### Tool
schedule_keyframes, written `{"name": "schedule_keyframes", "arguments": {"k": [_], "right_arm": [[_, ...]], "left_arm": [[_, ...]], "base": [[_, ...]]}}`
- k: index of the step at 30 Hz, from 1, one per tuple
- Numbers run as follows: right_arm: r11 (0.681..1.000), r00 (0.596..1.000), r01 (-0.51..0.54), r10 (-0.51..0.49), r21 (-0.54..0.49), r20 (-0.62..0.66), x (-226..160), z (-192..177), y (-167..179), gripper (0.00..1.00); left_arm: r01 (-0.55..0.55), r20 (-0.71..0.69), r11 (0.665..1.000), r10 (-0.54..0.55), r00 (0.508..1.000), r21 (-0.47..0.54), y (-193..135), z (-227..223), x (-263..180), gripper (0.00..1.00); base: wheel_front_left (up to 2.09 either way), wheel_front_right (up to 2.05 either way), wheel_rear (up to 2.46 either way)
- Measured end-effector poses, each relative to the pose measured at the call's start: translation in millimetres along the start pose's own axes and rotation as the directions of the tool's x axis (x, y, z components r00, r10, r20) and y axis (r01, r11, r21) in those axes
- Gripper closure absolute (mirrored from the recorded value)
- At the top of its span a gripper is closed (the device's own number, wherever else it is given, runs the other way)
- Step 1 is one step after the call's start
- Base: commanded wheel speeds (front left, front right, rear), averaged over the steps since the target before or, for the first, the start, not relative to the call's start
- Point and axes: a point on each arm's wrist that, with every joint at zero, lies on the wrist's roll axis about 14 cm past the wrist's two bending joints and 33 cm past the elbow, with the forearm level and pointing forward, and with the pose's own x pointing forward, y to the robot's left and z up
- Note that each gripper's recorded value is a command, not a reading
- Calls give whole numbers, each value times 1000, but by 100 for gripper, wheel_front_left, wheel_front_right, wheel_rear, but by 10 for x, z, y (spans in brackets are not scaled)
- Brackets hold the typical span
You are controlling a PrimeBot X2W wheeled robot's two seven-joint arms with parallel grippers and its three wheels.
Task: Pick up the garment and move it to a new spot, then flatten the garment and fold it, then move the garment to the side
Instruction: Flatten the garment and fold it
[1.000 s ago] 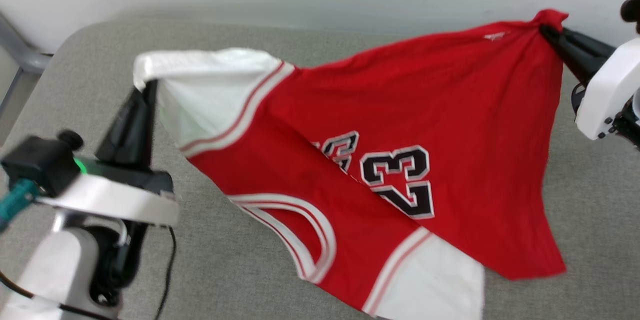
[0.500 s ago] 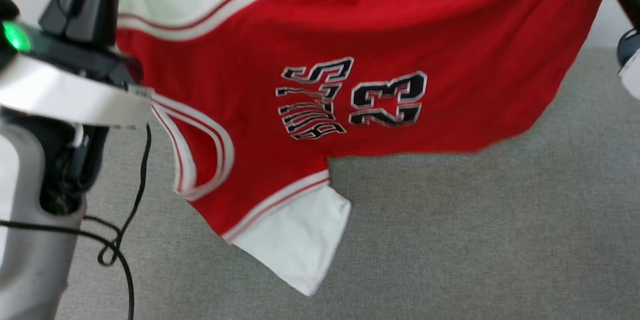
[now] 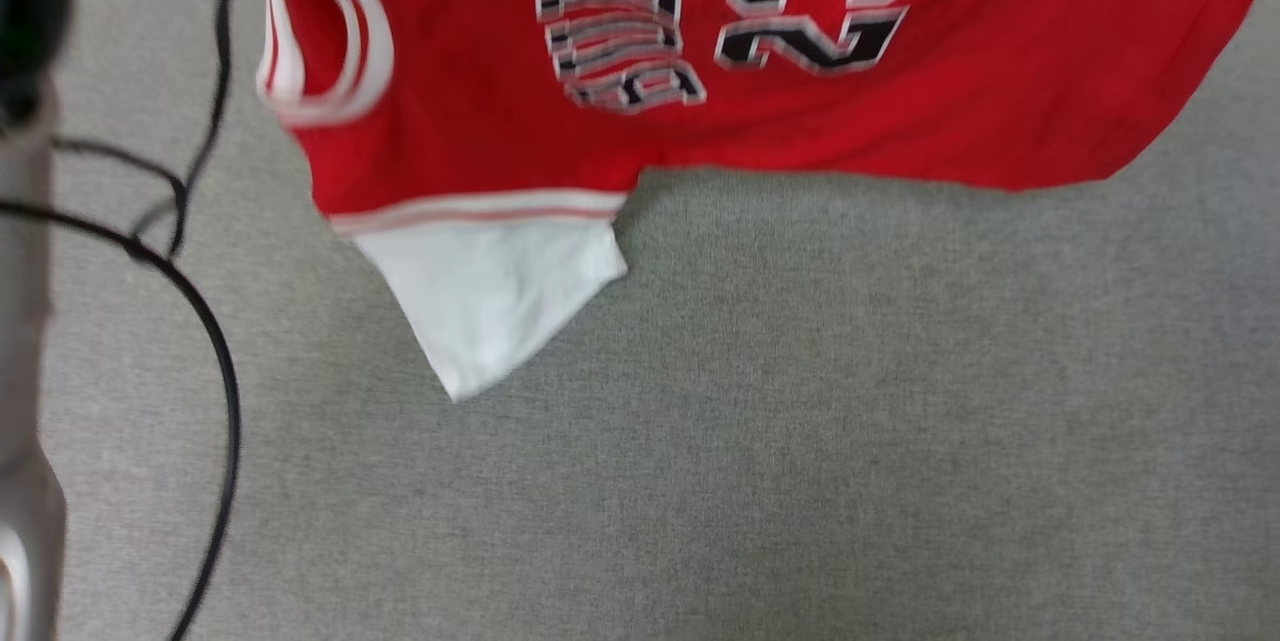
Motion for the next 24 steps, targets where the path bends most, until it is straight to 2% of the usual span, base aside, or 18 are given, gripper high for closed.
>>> {"name": "schedule_keyframes", "arguments": {"k": [14,19,24], "right_arm": [[995,995,88,-86,-44,51,1001,-24,-431,100],[992,989,120,-116,-34,87,1218,-9,-584,100],[991,989,132,-129,-37,70,1353,-154,-652,100]], "left_arm": [[-13,76,999,9,997,45,326,-357,1000,100],[-29,82,998,25,996,50,426,-501,1171,100],[-42,59,998,39,998,48,500,-721,1231,100]], "base": [[0,0,0],[0,0,0],[0,0,0]]}}
